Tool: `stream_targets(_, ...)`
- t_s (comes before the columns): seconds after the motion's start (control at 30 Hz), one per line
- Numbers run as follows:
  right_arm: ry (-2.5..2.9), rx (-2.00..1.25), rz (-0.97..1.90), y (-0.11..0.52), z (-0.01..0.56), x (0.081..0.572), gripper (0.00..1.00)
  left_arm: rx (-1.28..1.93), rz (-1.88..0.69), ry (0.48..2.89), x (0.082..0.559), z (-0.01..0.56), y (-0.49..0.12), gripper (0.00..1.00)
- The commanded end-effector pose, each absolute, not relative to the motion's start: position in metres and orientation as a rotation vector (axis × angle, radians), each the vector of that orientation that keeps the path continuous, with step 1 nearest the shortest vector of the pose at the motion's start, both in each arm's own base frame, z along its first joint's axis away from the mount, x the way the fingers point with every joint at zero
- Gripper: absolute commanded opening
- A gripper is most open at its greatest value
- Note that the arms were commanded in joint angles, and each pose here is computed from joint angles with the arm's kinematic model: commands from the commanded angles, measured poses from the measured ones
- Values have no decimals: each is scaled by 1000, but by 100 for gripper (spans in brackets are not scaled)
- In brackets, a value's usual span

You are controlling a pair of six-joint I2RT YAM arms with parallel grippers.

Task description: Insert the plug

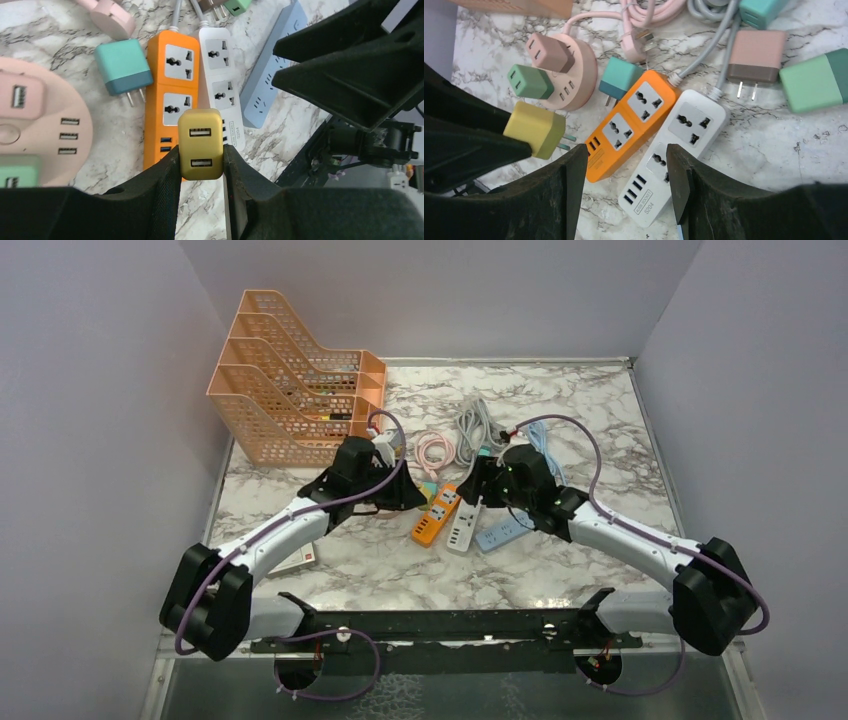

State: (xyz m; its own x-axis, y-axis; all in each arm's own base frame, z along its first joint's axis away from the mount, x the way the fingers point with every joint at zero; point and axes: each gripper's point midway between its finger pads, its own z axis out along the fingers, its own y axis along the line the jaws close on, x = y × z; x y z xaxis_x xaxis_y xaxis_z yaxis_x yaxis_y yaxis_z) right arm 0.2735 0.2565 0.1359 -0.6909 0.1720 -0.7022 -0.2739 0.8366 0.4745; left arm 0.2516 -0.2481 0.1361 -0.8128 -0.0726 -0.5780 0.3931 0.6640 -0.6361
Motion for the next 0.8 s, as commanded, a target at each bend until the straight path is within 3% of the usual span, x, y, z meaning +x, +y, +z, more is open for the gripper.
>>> stream_targets(0.0, 2292, 7, 796, 253, 131, 274, 59, 398, -984, 2200, 268, 148, -271, 17)
stream_targets(0.4, 2308, 50, 773, 241, 114, 287, 58, 655, -720, 2251, 270, 113, -291, 17)
stream_targets(0.77, 2308, 66, 747, 235, 110, 292, 57, 738, -668, 2309, 262, 83, -289, 17)
